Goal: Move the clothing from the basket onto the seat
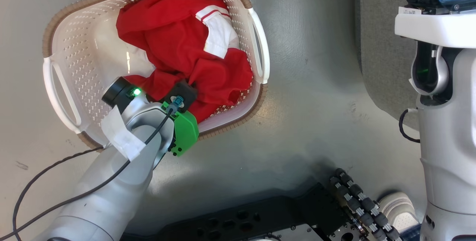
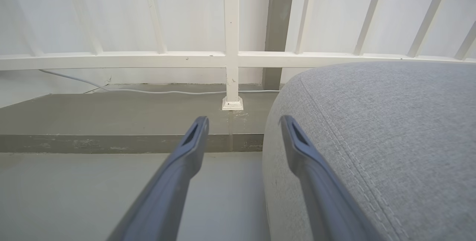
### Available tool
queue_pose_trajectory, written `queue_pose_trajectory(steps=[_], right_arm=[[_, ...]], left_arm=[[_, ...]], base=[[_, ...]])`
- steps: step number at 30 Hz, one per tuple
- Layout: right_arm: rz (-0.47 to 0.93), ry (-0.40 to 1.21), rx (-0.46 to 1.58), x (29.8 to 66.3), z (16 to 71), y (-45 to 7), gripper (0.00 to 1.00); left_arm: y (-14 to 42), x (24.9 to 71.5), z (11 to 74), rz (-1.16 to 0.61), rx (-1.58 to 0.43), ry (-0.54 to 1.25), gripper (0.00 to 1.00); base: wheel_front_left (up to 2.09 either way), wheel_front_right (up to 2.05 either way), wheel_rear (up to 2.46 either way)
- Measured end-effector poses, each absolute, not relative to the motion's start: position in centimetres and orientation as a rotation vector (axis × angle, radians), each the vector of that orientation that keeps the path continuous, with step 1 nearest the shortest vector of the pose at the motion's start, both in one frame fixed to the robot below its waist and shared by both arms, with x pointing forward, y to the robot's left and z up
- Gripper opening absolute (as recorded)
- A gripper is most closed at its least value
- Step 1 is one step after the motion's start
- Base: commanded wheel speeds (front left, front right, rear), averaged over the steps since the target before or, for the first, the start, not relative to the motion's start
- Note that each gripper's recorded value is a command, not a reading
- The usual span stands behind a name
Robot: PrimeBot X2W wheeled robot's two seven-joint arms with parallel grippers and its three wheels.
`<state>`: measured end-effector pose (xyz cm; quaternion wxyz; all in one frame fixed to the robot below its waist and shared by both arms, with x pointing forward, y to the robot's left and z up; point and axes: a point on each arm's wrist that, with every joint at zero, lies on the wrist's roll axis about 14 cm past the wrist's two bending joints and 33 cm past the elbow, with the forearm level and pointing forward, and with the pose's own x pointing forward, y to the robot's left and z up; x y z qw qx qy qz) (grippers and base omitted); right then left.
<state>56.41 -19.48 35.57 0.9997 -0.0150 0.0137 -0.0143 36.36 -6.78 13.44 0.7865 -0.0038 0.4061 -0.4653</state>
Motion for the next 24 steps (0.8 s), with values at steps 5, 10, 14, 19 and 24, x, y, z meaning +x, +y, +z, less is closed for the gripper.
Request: queue_pose_trajectory(steps=[5,10,14,19,24], right_arm=[[-0.033,0.019,-0.032,56.5,36.1,-19.6,1.0],[-0.031,0.009,-0.027,56.6,36.8,-19.4,1.0],[-0.025,-0.003,-0.033,56.7,37.7,-19.1,1.0],[-0.029,-0.023,-0.03,56.7,39.1,-19.1,1.0],[-0.035,-0.041,-0.025,56.5,40.7,-19.3,1.0]], left_arm=[[-7.1,36.8,14.2,-1.009,-0.015,0.851,0.0],[-7.1,38.5,15.6,-0.973,-0.045,0.804,0.0],[-7.1,40.2,17.3,-0.946,-0.064,0.743,0.0],[-6.8,42.0,19.5,-0.917,-0.065,0.681,0.0],[-6.2,43.9,22.1,-0.877,-0.063,0.62,0.0]], base=[[0.0,0.0,0.0],[0.0,0.0,0.0],[0.0,0.0,0.0],[0.0,0.0,0.0],[0.0,0.0,0.0]])
